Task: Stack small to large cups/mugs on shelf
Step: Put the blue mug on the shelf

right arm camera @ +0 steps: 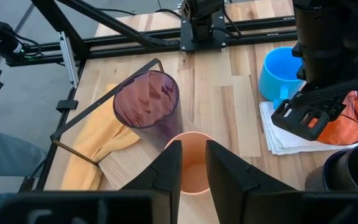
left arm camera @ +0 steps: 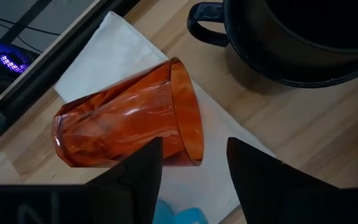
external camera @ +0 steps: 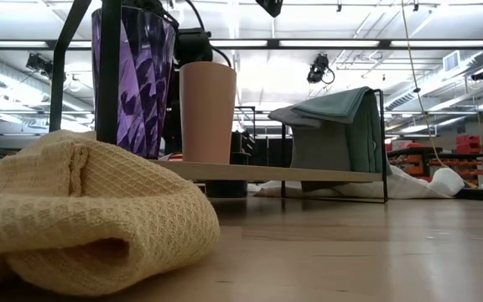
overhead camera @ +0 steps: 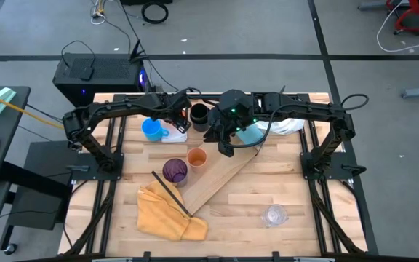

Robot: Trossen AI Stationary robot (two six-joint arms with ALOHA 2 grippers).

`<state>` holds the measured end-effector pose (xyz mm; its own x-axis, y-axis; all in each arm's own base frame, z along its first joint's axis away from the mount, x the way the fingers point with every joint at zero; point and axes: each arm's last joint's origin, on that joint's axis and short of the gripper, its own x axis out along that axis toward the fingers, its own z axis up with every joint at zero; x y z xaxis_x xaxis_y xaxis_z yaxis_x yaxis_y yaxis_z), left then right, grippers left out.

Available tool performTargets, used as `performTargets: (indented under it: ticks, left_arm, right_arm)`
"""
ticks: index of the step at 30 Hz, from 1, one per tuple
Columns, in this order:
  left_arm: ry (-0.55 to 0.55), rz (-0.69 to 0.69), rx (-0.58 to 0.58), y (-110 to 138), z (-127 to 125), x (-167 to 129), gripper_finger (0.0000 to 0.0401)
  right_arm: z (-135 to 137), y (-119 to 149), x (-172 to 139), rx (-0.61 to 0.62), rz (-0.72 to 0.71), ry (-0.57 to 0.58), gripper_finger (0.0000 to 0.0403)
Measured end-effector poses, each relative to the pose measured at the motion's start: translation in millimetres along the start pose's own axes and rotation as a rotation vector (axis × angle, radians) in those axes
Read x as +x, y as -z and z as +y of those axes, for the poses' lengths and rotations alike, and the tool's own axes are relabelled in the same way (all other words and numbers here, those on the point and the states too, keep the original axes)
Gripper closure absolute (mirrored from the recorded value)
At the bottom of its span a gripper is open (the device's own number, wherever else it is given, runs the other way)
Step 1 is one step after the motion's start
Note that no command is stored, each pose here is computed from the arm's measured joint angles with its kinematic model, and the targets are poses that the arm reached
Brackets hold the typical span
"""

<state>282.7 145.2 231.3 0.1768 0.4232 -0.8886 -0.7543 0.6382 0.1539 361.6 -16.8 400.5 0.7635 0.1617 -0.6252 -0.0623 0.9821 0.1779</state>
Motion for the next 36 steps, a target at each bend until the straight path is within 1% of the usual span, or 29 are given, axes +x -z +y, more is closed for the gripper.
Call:
performTargets:
  ticks: [19,23,25,26,29,32,34,36]
  left_arm:
    - [0.002,-0.002,0.001,0,0,0,0.0214]
    - [0.046,0.014,0.024,0,-1,0,0.0215]
    - [0.077,0.042,0.035,2,-2,0,0.0215]
    - [0.074,0.065,0.031,5,-2,-1,0.0216]
    - [0.039,0.171,0.039,15,2,-2,0.0222]
    - [0.006,0.254,0.092,22,6,-4,0.0232]
    - [-0.009,0.275,0.121,21,9,-9,0.0239]
    - [-0.007,0.263,0.147,14,10,-19,0.0244]
  right_arm:
    - [0,0,0,0.0,0.001,0.0,0.0325]
    - [0,0,0,0.0,0.001,0.0,0.0325]
    - [0,0,0,0.0,0.001,0.0,0.0325]
    - [0,0,0,0.0,0.002,0.0,0.0325]
    - [0,1,0,0.003,0.015,0.0,0.0325]
    - [0,3,0,0.0,0.029,0.001,0.0325]
    - [0,3,0,-0.007,0.029,0.001,0.0325]
    - [0,3,0,-0.015,0.029,0.001,0.0325]
